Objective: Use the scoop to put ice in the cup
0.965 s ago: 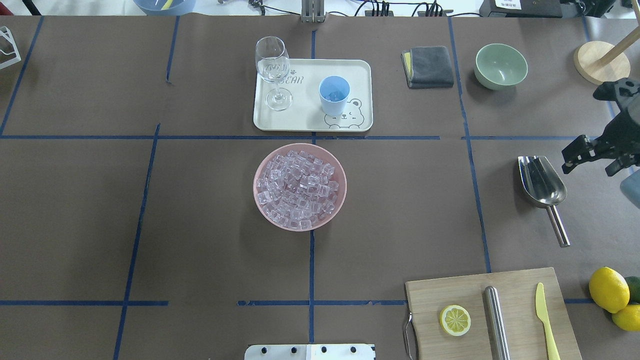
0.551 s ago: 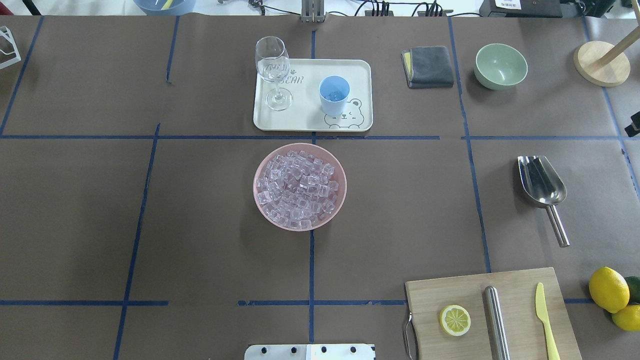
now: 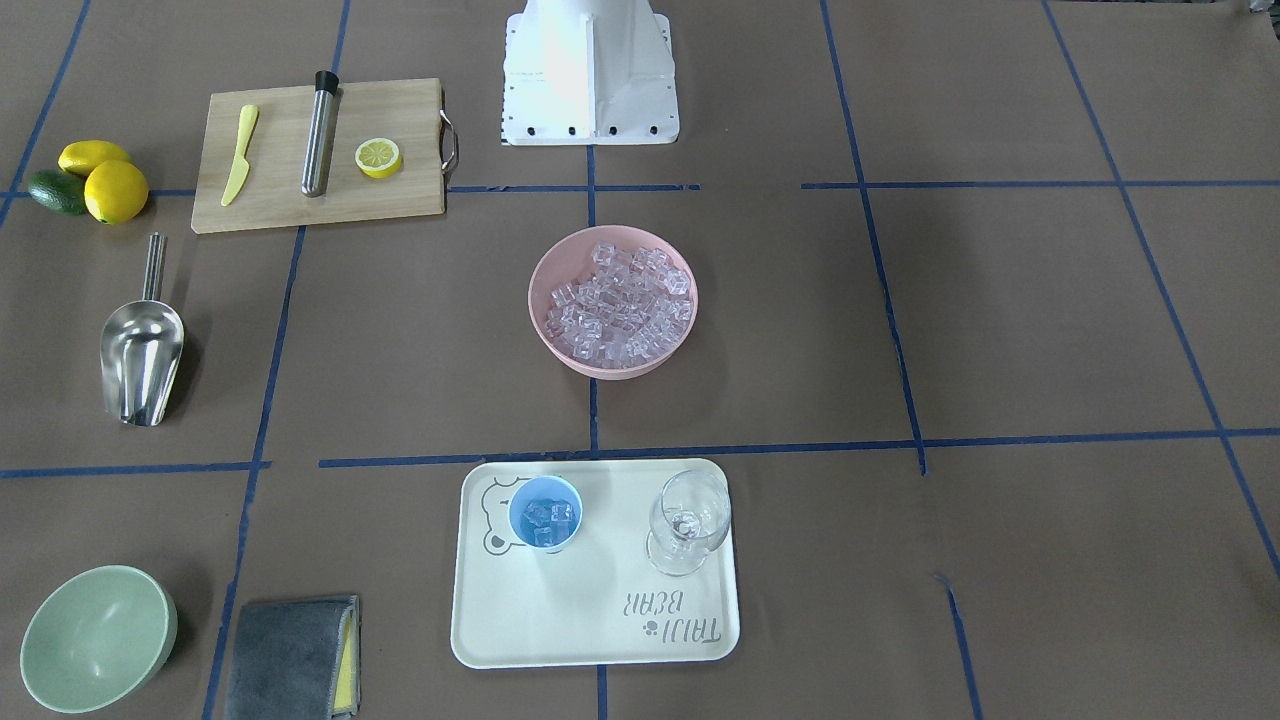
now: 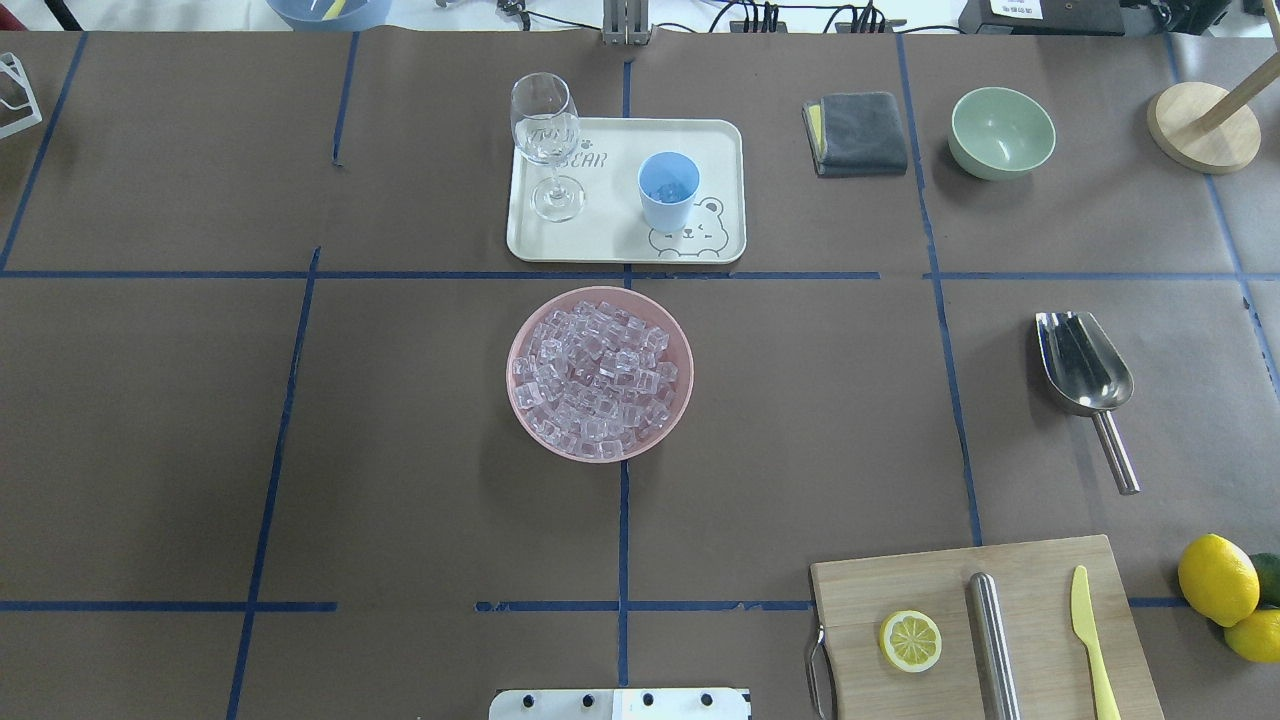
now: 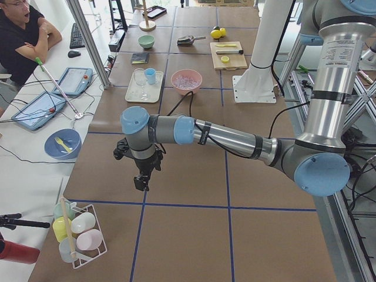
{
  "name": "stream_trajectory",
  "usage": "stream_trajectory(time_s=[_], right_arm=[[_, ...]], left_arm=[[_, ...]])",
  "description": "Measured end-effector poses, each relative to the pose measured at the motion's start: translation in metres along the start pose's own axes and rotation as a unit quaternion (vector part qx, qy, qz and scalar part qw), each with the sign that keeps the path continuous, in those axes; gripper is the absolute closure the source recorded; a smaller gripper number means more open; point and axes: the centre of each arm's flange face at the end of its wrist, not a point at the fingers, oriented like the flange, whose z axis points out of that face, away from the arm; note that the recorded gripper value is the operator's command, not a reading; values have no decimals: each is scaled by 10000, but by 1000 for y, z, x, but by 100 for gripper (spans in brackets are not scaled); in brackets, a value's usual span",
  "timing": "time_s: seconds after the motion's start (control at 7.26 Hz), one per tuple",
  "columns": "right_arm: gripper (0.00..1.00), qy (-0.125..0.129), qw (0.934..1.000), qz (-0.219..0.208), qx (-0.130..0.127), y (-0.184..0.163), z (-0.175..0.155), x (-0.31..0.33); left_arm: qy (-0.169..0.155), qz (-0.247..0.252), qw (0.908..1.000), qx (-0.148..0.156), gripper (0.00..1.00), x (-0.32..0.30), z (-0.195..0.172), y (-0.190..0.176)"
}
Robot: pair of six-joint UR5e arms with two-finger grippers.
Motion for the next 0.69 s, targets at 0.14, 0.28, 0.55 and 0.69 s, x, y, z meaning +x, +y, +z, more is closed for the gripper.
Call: stream_trajectory(time_s=[0.14, 0.28, 0.55, 0.69], right_arm=[[0, -2, 10000, -61, 44, 0, -4, 4], [0, 12, 9999, -117, 85, -2, -7, 4], [0, 48, 9998, -171, 130, -6, -11, 2], [0, 43, 9998, -151, 147, -5, -13, 3]], left_arm=[[194, -154, 9997, -86, 0, -9, 15, 15], [376, -290, 9987, -166, 0, -17, 31, 29], [497, -333, 9981, -158, 0, -20, 38, 33], [484, -284, 9984, -95, 0, -21, 38, 30]])
